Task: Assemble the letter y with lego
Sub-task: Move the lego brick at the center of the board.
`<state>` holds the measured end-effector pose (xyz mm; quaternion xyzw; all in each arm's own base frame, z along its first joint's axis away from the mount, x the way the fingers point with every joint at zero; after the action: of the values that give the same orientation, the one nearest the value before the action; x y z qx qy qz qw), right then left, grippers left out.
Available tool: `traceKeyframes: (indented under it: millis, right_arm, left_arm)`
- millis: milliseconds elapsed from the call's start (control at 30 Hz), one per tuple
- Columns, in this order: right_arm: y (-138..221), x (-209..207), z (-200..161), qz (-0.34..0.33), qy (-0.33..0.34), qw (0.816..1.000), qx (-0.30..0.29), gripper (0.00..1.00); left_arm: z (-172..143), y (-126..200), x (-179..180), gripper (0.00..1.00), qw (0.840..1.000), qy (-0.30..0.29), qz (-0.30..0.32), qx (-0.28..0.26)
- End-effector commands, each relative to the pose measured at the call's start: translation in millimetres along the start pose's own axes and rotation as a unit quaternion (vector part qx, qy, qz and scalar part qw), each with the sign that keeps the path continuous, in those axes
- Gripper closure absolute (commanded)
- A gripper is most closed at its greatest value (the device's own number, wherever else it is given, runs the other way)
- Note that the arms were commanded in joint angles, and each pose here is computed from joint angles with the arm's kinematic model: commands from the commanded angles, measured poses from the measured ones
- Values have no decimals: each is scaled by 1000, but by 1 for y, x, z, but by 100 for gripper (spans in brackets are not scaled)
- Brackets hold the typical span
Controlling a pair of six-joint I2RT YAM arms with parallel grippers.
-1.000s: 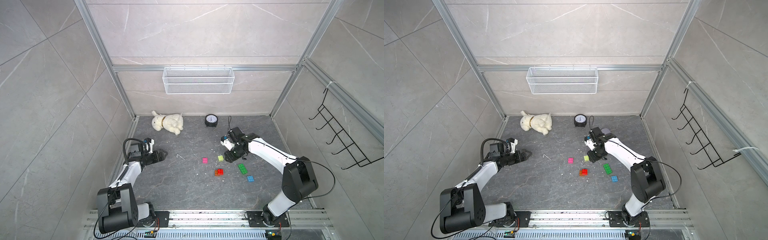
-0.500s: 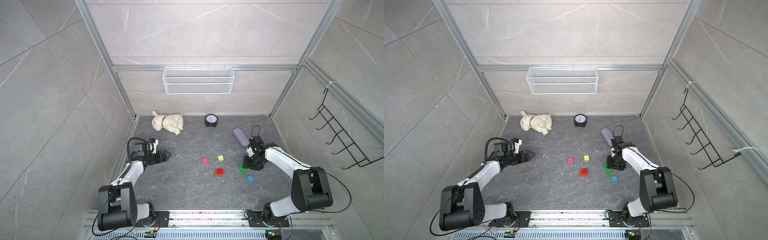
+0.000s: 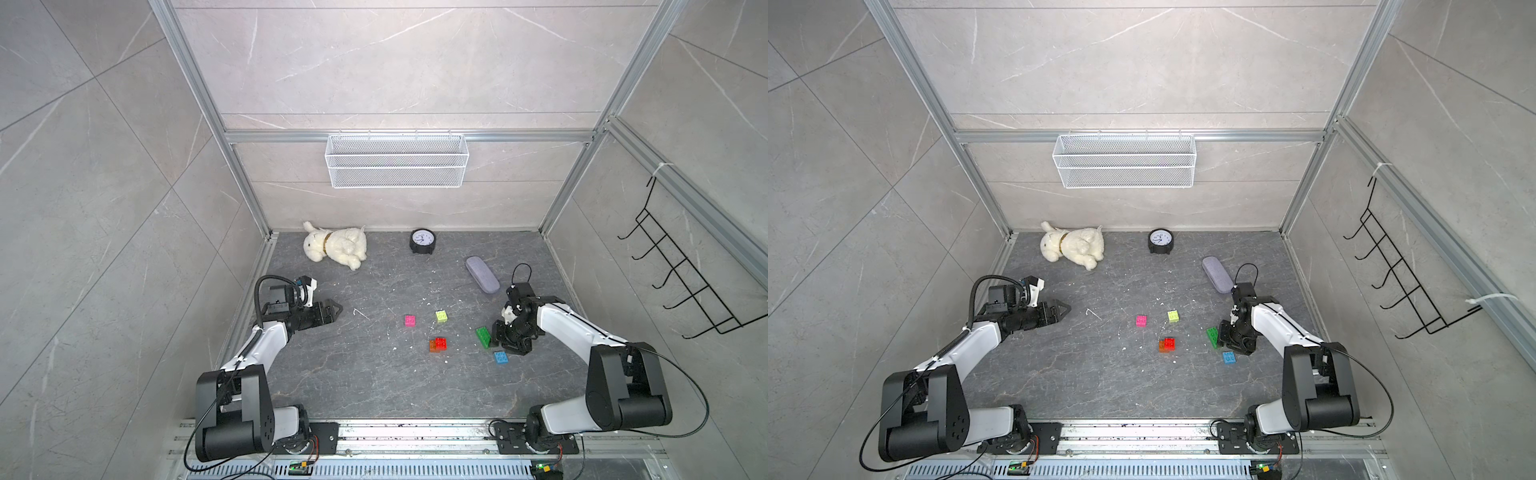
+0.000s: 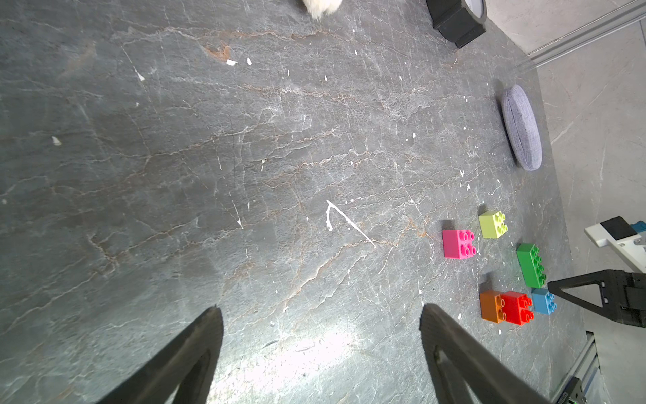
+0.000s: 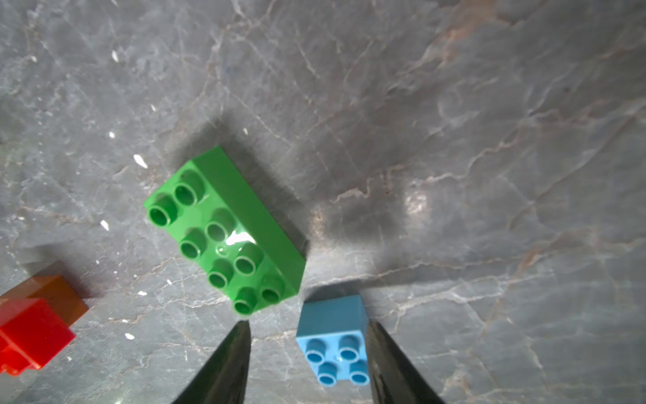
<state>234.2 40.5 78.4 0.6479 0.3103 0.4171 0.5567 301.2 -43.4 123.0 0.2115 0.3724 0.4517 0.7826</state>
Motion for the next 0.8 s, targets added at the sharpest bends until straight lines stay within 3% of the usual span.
traceKeyframes:
  millis: [0, 333, 567, 767]
  right_arm:
    - [6, 4, -4, 25, -12, 1000, -4, 44]
    - [17, 11, -17, 31, -3, 999, -9, 44]
    - [28, 37, -18, 8, 43, 999, -30, 44]
    - [37, 70, -8, 30, 66, 996, -52, 44]
  left_arm:
    - [2, 1, -4, 9, 1000, 3, -12, -10]
    - [5, -2, -15, 9, 1000, -6, -26, -12]
    - [4, -6, -23, 9, 999, -16, -35, -8]
    - [5, -6, -31, 9, 999, -26, -40, -12]
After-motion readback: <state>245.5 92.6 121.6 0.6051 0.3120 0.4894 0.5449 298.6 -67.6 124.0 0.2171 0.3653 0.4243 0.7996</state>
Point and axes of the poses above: each gripper's point midway between its finger pads, its own y axis back along the fingers, its own x axis along the line the jaws close on, z = x × y, the point moved 4 cm from there along y, back along the fingers, and after that the axes turned 13 degrees about -y, right-handed, at the moved point
